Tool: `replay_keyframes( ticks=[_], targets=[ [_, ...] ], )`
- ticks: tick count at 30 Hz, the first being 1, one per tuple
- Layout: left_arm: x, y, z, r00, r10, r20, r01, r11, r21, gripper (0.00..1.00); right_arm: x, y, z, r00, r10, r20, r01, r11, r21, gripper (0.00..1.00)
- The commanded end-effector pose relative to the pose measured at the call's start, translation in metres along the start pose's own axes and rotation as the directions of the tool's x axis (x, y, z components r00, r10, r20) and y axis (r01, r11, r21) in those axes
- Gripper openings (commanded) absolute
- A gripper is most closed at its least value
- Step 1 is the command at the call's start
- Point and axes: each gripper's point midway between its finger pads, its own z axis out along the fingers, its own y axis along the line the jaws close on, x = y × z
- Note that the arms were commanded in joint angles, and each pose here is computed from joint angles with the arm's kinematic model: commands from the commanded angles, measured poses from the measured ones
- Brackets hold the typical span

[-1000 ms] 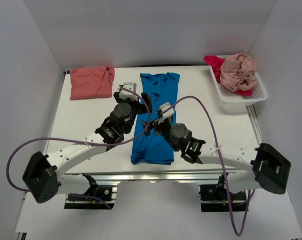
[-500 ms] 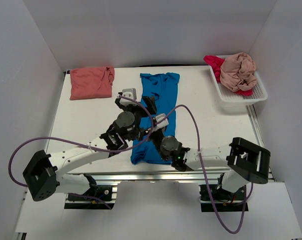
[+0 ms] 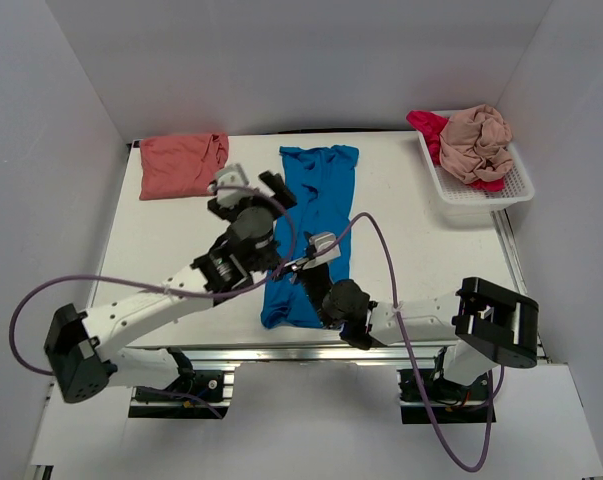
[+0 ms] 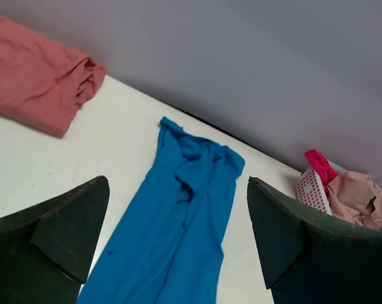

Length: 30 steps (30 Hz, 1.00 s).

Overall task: Fold and stack the t-shirts
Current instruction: Grab the bottom of the folded rectangular tshirt with both arms

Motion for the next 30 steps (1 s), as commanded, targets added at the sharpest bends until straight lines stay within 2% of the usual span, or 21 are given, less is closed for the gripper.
replay_keyframes(
  ticks=[1, 3, 5, 6, 7, 8, 10, 12, 13, 14, 16, 18, 20, 22, 23, 24, 26, 27, 28, 30],
  targets=[
    [0.009, -0.011, 0.009, 0.989, 0.129, -0.078, -0.135, 0.987, -0.085, 0.98, -0.028, 0.005, 0.002, 0.998, 0.033, 0.060, -0.033, 0.999, 0.004, 0.89],
    [0.025, -0.017, 0.012, 0.967, 0.220, -0.128, -0.230, 0.971, -0.067, 0.98, -0.031, 0.010, 0.002, 0.997, 0.016, 0.075, -0.013, 0.999, -0.029, 0.89],
    [0.030, -0.027, 0.003, 0.961, 0.244, -0.129, -0.248, 0.969, -0.011, 0.98, -0.021, 0.010, 0.004, 0.999, 0.002, 0.041, -0.002, 1.000, -0.009, 0.89],
    [0.012, -0.016, -0.001, 0.974, 0.213, -0.071, -0.219, 0.972, -0.083, 0.98, -0.006, 0.012, 0.001, 1.000, 0.003, -0.003, -0.003, 1.000, 0.006, 0.89],
    [0.007, -0.015, -0.006, 0.980, 0.189, -0.054, -0.193, 0.978, -0.077, 0.98, -0.001, 0.013, -0.002, 1.000, 0.010, -0.013, -0.010, 1.000, 0.006, 0.89],
    [-0.003, -0.020, -0.007, 0.994, 0.109, -0.017, -0.110, 0.992, -0.064, 0.98, 0.010, 0.011, -0.010, 1.000, 0.006, -0.024, -0.006, 1.000, 0.009, 0.89],
    [-0.008, -0.015, -0.010, 1.000, 0.020, 0.005, -0.020, 0.998, -0.067, 0.98, -0.002, 0.016, -0.020, 0.996, 0.062, 0.062, -0.063, 0.998, 0.009, 0.89],
    [-0.008, -0.023, -0.008, 1.000, 0.018, -0.006, -0.018, 0.999, -0.041, 0.98, -0.016, 0.009, -0.027, 0.988, 0.073, 0.135, -0.083, 0.994, 0.071, 0.89],
    [0.006, -0.020, -0.007, 0.994, 0.098, -0.042, -0.101, 0.993, -0.065, 0.98, -0.027, 0.011, -0.035, 0.981, 0.015, 0.191, -0.032, 0.996, 0.082, 0.89],
    [0.001, -0.019, -0.005, 0.998, 0.059, -0.027, -0.061, 0.992, -0.114, 0.98, -0.033, 0.014, -0.035, 0.977, -0.002, 0.213, -0.020, 0.995, 0.100, 0.89],
    [0.000, -0.030, -0.002, 0.994, 0.097, -0.048, -0.102, 0.989, -0.106, 0.98, -0.028, 0.020, -0.035, 0.982, -0.067, 0.179, 0.041, 0.989, 0.144, 0.89],
    [-0.003, -0.030, -0.003, 0.993, 0.103, -0.051, -0.107, 0.990, -0.091, 0.98, -0.034, 0.024, -0.033, 0.981, -0.047, 0.189, 0.019, 0.989, 0.145, 0.89],
    [-0.020, -0.024, -0.008, 0.999, 0.048, -0.019, -0.049, 0.995, -0.085, 0.98, -0.037, 0.027, -0.031, 0.978, -0.068, 0.196, 0.039, 0.989, 0.145, 0.90],
    [-0.020, -0.013, -0.011, 1.000, -0.001, 0.007, 0.002, 0.996, -0.087, 0.98, -0.039, 0.033, -0.027, 0.975, -0.103, 0.196, 0.073, 0.985, 0.156, 0.89],
    [-0.028, -0.008, -0.014, 1.000, 0.018, 0.014, -0.017, 0.997, -0.073, 0.98, -0.037, 0.033, -0.027, 0.973, -0.137, 0.188, 0.106, 0.981, 0.163, 0.89],
    [-0.025, -0.010, -0.015, 0.999, 0.036, 0.000, -0.036, 0.998, -0.047, 0.94, -0.034, 0.032, -0.028, 0.963, -0.216, 0.159, 0.186, 0.965, 0.184, 0.90],
    [-0.013, -0.005, -0.015, 0.988, 0.150, -0.044, -0.152, 0.987, -0.053, 0.90, -0.033, 0.024, -0.031, 0.950, -0.282, 0.132, 0.252, 0.946, 0.204, 0.89],
    [0.004, 0.001, -0.014, 0.972, 0.224, -0.075, -0.230, 0.970, -0.075, 0.89, -0.043, 0.015, -0.036, 0.953, -0.272, 0.136, 0.240, 0.947, 0.214, 0.89],
    [0.015, 0.016, -0.015, 0.948, 0.302, -0.098, -0.312, 0.943, -0.112, 0.89, -0.034, 0.001, -0.045, 0.949, -0.295, 0.114, 0.269, 0.941, 0.205, 0.89],
    [0.036, 0.044, -0.019, 0.936, 0.336, -0.103, -0.350, 0.916, -0.195, 0.89, -0.051, -0.030, -0.059, 0.967, -0.226, 0.117, 0.194, 0.952, 0.237, 0.89]
  ],
)
